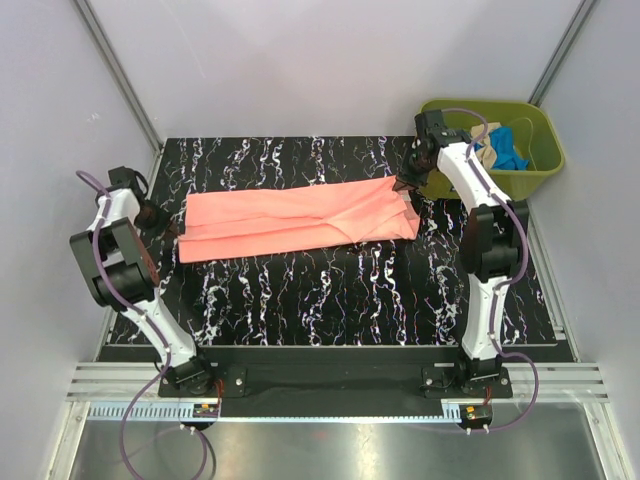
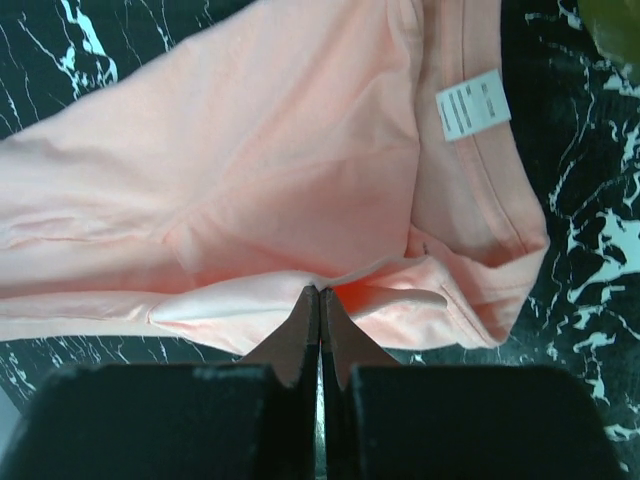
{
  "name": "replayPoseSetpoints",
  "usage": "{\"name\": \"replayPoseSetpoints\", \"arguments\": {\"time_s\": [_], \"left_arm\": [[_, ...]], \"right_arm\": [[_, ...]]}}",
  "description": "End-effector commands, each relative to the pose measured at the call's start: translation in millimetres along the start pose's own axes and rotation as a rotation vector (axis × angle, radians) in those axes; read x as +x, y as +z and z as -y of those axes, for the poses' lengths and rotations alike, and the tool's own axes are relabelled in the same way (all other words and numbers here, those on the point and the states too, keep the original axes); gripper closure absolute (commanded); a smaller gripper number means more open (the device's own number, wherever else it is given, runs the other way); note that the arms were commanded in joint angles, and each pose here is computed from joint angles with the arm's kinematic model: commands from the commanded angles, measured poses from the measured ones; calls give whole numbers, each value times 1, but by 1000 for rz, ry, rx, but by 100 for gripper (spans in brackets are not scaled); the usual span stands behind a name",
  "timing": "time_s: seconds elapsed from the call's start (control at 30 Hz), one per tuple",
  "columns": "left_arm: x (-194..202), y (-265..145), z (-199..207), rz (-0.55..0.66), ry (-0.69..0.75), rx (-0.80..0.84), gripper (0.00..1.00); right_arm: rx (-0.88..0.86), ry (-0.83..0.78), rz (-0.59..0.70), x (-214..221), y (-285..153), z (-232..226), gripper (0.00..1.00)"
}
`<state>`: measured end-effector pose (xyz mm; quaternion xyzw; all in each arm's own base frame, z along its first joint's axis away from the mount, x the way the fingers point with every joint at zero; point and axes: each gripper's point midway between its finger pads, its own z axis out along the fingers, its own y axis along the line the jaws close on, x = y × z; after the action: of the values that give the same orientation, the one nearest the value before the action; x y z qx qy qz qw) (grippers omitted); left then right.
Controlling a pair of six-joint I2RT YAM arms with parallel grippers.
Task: Fold and stack the t-shirts
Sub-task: Fold the tshirt
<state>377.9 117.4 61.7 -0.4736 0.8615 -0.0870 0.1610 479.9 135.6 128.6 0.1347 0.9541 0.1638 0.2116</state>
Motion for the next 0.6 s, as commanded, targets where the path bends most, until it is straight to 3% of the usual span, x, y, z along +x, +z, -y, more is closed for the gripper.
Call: {"name": "replayPoseSetpoints", "arguments": {"time_s": [0.0,0.57], "left_arm": [[-16,-4,25,30,15,64,100],[-24,18,39,-1,24,50,100]], "right_arm": [[0,-17,41,-20,-3,-3,100],[63,4,33,-24,20,17,100]]}}
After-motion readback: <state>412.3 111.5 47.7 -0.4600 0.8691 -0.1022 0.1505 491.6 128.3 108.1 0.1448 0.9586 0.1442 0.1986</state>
